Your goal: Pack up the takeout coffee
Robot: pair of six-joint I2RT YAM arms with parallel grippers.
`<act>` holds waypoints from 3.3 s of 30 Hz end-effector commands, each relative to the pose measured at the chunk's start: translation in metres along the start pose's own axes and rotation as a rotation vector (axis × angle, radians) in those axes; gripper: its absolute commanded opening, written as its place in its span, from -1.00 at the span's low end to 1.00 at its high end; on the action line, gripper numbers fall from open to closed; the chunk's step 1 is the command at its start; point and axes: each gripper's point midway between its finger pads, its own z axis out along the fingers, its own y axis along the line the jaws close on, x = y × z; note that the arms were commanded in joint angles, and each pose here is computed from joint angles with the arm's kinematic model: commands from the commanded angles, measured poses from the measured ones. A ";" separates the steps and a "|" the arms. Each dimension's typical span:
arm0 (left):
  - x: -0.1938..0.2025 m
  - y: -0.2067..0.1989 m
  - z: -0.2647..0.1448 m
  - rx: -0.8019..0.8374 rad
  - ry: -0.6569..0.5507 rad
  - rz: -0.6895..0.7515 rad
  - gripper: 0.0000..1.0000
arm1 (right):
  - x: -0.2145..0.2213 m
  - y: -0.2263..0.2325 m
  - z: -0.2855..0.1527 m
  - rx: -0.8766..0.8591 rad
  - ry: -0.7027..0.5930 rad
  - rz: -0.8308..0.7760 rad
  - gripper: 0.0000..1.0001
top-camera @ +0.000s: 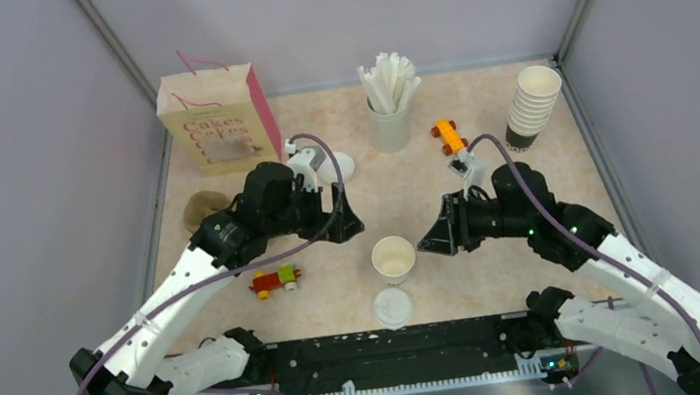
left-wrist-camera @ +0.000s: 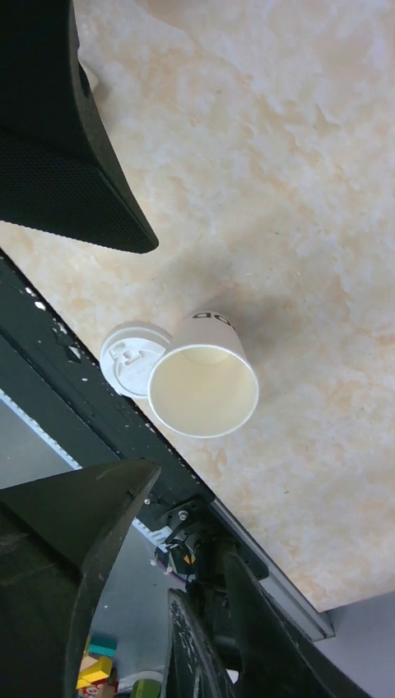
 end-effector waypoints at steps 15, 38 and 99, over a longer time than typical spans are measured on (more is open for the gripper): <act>0.018 0.058 -0.031 -0.362 -0.030 -0.205 0.98 | 0.091 -0.014 0.032 0.242 -0.066 -0.070 0.78; 0.002 0.075 -0.105 -0.495 -0.226 -0.150 0.97 | 0.149 -0.023 0.122 0.712 0.133 -0.187 0.85; 0.015 0.073 -0.121 -0.487 -0.234 -0.201 0.97 | 0.151 -0.064 0.141 0.735 0.123 -0.203 0.65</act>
